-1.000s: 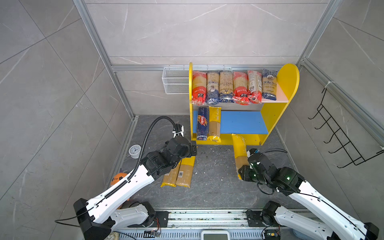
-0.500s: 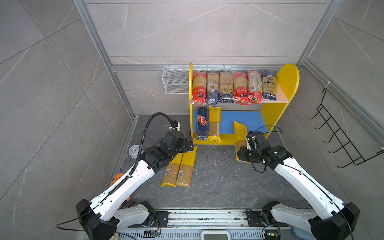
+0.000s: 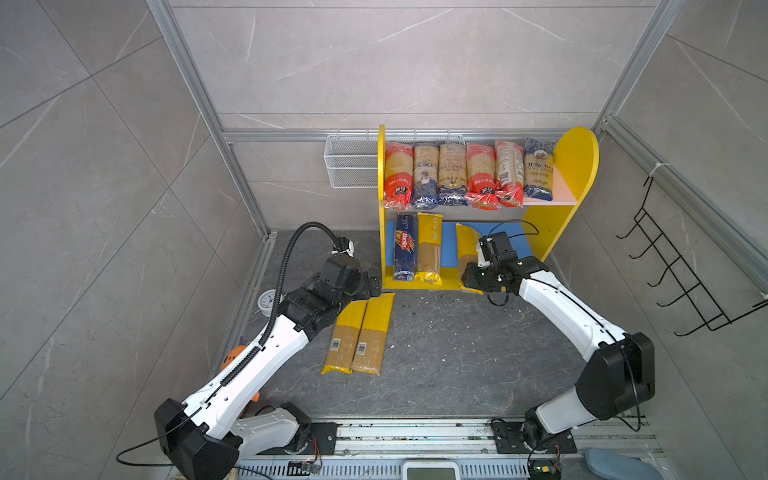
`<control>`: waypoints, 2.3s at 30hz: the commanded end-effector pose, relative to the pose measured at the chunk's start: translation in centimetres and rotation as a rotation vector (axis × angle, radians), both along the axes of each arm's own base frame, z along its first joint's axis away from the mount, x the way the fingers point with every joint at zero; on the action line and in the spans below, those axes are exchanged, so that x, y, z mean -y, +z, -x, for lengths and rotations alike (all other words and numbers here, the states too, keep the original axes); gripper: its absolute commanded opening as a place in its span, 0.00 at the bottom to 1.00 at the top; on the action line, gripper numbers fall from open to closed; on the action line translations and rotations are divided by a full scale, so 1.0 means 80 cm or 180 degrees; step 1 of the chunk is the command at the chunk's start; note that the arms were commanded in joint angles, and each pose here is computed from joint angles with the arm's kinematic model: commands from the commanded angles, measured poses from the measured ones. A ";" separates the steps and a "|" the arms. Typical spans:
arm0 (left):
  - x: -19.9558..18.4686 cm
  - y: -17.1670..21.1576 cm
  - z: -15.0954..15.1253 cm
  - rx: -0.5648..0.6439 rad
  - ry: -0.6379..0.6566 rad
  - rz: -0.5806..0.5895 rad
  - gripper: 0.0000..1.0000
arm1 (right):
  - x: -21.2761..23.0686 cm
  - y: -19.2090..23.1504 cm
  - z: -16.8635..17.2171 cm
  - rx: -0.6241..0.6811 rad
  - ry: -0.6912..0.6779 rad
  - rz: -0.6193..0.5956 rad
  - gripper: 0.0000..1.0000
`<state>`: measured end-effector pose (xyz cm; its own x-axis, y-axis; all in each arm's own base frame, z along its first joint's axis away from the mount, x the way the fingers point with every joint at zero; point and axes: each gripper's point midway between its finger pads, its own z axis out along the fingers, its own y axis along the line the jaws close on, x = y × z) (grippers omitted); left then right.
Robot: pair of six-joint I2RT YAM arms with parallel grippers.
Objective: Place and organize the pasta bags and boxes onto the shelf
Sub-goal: 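Set the Pastatime packet upright beside the other Pastatime packet and release, then withdraw the right gripper from the shelf back toward the floor packets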
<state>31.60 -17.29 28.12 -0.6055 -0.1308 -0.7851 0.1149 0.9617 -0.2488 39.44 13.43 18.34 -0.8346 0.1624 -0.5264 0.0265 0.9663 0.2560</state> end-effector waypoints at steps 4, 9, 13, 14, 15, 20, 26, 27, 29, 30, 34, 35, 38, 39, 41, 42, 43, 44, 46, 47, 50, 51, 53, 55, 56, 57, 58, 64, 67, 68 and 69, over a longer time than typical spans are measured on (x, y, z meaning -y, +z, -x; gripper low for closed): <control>-0.002 0.012 -0.010 0.0101 -0.0039 0.0030 1.00 | -0.029 0.067 -0.068 0.0687 0.0177 -0.0236 0.00; -0.007 0.012 -0.010 0.0102 -0.0017 0.0020 1.00 | -0.034 0.055 -0.083 0.0621 0.0186 -0.0220 0.00; -0.013 0.009 -0.008 0.0093 0.0011 0.0016 1.00 | -0.040 0.047 -0.090 0.0561 0.0196 -0.0254 0.00; -0.014 0.009 -0.008 0.0091 0.0018 0.0021 1.00 | -0.041 0.045 -0.091 0.0549 0.0200 -0.0260 0.00; -0.015 0.009 -0.007 0.0094 0.0028 0.0024 1.00 | -0.042 0.043 -0.092 0.0533 0.0205 -0.0271 0.00; -0.020 0.008 -0.004 0.0095 0.0050 0.0040 1.00 | -0.048 0.033 -0.096 0.0452 0.0224 -0.0325 0.00; -0.025 0.007 0.000 0.0090 0.0067 0.0048 1.00 | -0.053 0.029 -0.093 0.0383 0.0238 -0.0394 0.22; -0.025 0.008 0.001 0.0095 0.0067 0.0046 1.00 | -0.052 0.031 -0.092 0.0394 0.0236 -0.0406 0.35; -0.027 0.009 0.002 0.0102 0.0071 0.0050 1.00 | -0.050 0.036 -0.088 0.0419 0.0220 -0.0402 0.55; -0.027 0.009 0.002 0.0105 0.0069 0.0053 1.00 | -0.047 0.039 -0.085 0.0439 0.0207 -0.0386 0.63; -0.027 0.010 0.005 0.0110 0.0060 0.0074 1.00 | -0.041 0.048 -0.075 0.0462 0.0190 -0.0358 0.77; -0.028 0.010 0.006 0.0110 0.0061 0.0083 1.00 | -0.041 0.049 -0.072 0.0457 0.0192 -0.0355 0.77; -0.028 0.010 0.008 0.0110 0.0055 0.0115 1.00 | -0.036 0.053 -0.062 0.0465 0.0179 -0.0343 0.79; -0.028 0.011 0.009 0.0111 0.0052 0.0126 1.00 | -0.034 0.054 -0.059 0.0462 0.0172 -0.0335 0.79; -0.029 0.011 0.012 0.0112 0.0049 0.0147 1.00 | -0.030 0.055 -0.051 0.0452 0.0159 -0.0315 0.80; -0.029 0.012 0.013 0.0115 0.0048 0.0161 1.00 | -0.029 0.055 -0.047 0.0438 0.0156 -0.0314 0.80; -0.030 0.014 0.015 0.0124 0.0042 0.0173 1.00 | -0.027 0.054 -0.042 0.0415 0.0149 -0.0311 0.80; -0.030 0.015 0.017 0.0133 0.0041 0.0186 1.00 | -0.027 0.052 -0.038 0.0393 0.0149 -0.0316 0.80; -0.032 0.017 0.021 0.0141 0.0042 0.0216 1.00 | -0.027 0.045 -0.027 0.0322 0.0160 -0.0365 0.80; -0.033 0.018 0.023 0.0145 0.0042 0.0227 1.00 | -0.028 0.042 -0.022 0.0292 0.0166 -0.0389 0.80; -0.037 0.020 0.031 0.0140 0.0044 0.0279 1.00 | -0.028 0.034 -0.002 0.0205 0.0193 -0.0455 0.80; -0.038 0.021 0.035 0.0141 0.0042 0.0301 1.00 | -0.027 0.033 0.005 0.0189 0.0203 -0.0472 0.80; -0.043 0.021 0.042 0.0127 0.0058 0.0323 1.00 | -0.026 0.032 0.021 0.0160 0.0220 -0.0498 0.80; -0.047 0.022 0.050 0.0122 0.0063 0.0346 1.00 | -0.024 0.033 0.036 0.0140 0.0234 -0.0520 0.80; -0.049 0.022 0.054 0.0113 0.0069 0.0360 1.00 | -0.024 0.035 0.045 0.0143 0.0247 -0.0536 0.81; -0.051 0.023 0.057 0.0113 0.0072 0.0371 1.00 | -0.025 0.035 0.052 0.0131 0.0258 -0.0545 0.81; -0.054 0.024 0.062 0.0114 0.0079 0.0383 1.00 | -0.025 0.036 0.061 0.0131 0.0274 -0.0544 0.81; -0.073 0.027 0.089 0.0143 0.0137 0.0481 1.00 | -0.027 0.039 0.100 0.0129 0.0316 -0.0530 0.76; -0.083 0.028 0.103 0.0162 0.0174 0.0535 1.00 | -0.041 0.038 0.121 0.0110 0.0397 -0.0581 0.75; -0.086 0.028 0.107 0.0164 0.0188 0.0543 1.00 | -0.048 0.036 0.128 0.0099 0.0427 -0.0588 0.76; -0.089 0.027 0.112 0.0162 0.0201 0.0556 1.00 | -0.055 0.034 0.137 0.0090 0.0473 -0.0579 0.76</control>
<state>23.60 -11.06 30.39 -0.5503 -0.2748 -0.7885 0.1006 0.9156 -0.3893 30.38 17.19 22.01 -0.8194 0.1397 -0.5559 -0.1353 0.8953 0.4244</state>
